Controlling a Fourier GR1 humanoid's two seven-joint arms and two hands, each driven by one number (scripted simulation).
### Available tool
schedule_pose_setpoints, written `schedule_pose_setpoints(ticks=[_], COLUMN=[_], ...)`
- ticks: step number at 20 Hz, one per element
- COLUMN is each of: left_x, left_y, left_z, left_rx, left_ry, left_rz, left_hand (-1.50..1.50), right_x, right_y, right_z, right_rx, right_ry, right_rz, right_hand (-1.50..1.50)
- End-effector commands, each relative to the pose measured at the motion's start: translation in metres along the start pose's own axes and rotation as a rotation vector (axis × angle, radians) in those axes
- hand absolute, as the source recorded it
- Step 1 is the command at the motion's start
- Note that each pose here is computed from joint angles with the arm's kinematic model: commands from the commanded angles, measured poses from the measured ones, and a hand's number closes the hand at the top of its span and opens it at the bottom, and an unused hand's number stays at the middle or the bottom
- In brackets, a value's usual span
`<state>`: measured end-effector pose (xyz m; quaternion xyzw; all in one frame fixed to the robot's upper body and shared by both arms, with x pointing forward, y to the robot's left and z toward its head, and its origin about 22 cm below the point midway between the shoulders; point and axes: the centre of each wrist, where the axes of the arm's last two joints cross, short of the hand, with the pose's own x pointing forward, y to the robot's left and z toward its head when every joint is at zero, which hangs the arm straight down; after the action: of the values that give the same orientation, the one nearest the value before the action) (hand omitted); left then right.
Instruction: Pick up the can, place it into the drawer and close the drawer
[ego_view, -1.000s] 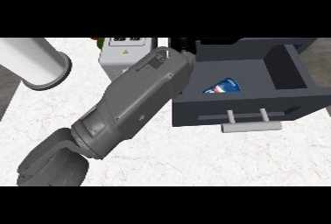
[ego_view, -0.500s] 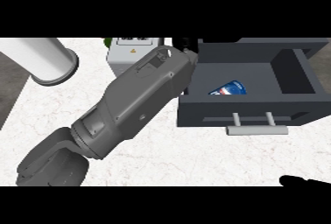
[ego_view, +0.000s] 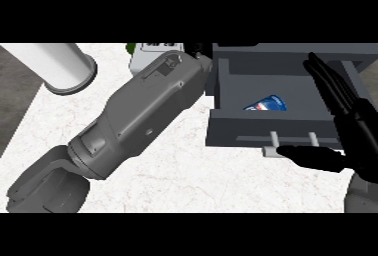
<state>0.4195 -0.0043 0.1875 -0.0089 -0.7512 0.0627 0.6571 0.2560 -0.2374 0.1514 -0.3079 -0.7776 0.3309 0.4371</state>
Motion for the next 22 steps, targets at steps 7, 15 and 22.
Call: schedule_pose_setpoints(ticks=[7, 15, 22], left_x=[0.022, 0.020, 0.032], left_y=[0.032, 0.065, 0.086], left_z=[-0.010, -0.008, -0.009], left_rx=[0.041, 0.059, 0.070], left_ry=[-0.001, -0.002, -0.001], left_rz=[-0.016, -0.026, -0.028], left_hand=[-1.50, -1.50, -1.50], right_x=[-0.029, -0.042, -0.095], right_y=[0.055, 0.118, 0.133], right_z=[-0.061, -0.093, -0.088], right_rx=[0.154, 0.152, 0.142], right_ry=[-0.016, 0.051, 0.081], right_rz=[0.272, 0.343, 0.443], right_hand=[-1.50, -1.50, -1.50])
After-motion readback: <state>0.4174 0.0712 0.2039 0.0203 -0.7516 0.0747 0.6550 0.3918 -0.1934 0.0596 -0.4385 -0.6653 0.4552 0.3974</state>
